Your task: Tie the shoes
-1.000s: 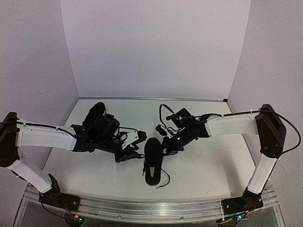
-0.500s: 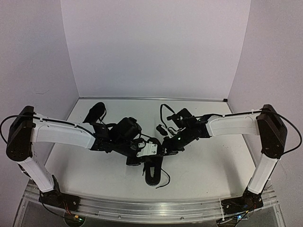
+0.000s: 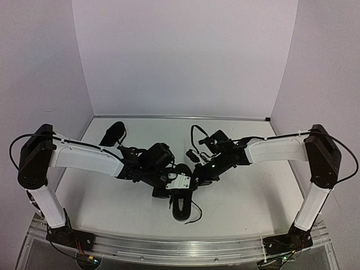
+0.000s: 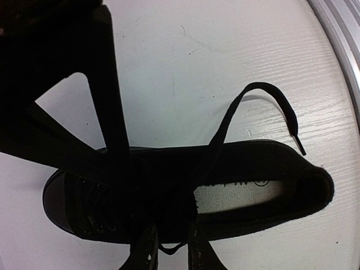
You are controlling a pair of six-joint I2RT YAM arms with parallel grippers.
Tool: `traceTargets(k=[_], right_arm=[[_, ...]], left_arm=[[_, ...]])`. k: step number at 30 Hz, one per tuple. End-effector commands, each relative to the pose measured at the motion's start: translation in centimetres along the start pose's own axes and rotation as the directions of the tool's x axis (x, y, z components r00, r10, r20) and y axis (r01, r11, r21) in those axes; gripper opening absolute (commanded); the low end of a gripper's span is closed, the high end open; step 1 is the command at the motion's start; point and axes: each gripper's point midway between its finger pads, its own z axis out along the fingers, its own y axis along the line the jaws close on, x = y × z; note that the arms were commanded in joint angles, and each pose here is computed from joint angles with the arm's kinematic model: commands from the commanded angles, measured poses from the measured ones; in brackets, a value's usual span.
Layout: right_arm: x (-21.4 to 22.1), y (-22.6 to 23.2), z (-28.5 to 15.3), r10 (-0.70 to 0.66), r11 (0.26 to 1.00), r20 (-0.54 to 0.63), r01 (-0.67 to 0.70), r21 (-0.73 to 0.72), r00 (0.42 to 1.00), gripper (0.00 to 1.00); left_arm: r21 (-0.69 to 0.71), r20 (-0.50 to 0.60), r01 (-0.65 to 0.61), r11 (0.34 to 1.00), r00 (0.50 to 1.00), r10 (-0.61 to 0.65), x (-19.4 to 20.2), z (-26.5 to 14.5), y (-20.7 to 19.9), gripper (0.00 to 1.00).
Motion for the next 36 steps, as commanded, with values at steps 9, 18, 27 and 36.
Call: traceTargets(k=[9, 18, 27, 36], right_arm=[[-1.1, 1.0, -1.2, -0.015, 1.000, 0.047, 0.016, -0.027, 0.999, 0.00], [-1.2, 1.1, -1.1, -0.011, 0.999, 0.048, 0.013, -0.031, 0.999, 0.00], [-1.1, 1.0, -1.1, -0.010, 0.999, 0.047, 0.011, -0.031, 0.999, 0.00], [-1.2, 1.1, -1.1, -0.011, 0.999, 0.050, 0.013, -0.034, 0.999, 0.00]], left_arm=[[-0.010, -0.003, -0.037, 0.999, 0.999, 0.036, -1.0, 0.9, 0.9, 0.20], [-0.008, -0.003, -0.058, 0.998, 0.998, 0.058, -1.3, 0.8, 0.3, 0.15], [-0.030, -0.024, -0.058, 0.998, 0.998, 0.057, -1.0, 1.2, 0.5, 0.11], [-0.133, 0.065, 0.005, 0.991, 0.998, 0.004, -2.6, -1.2, 1.9, 0.00]])
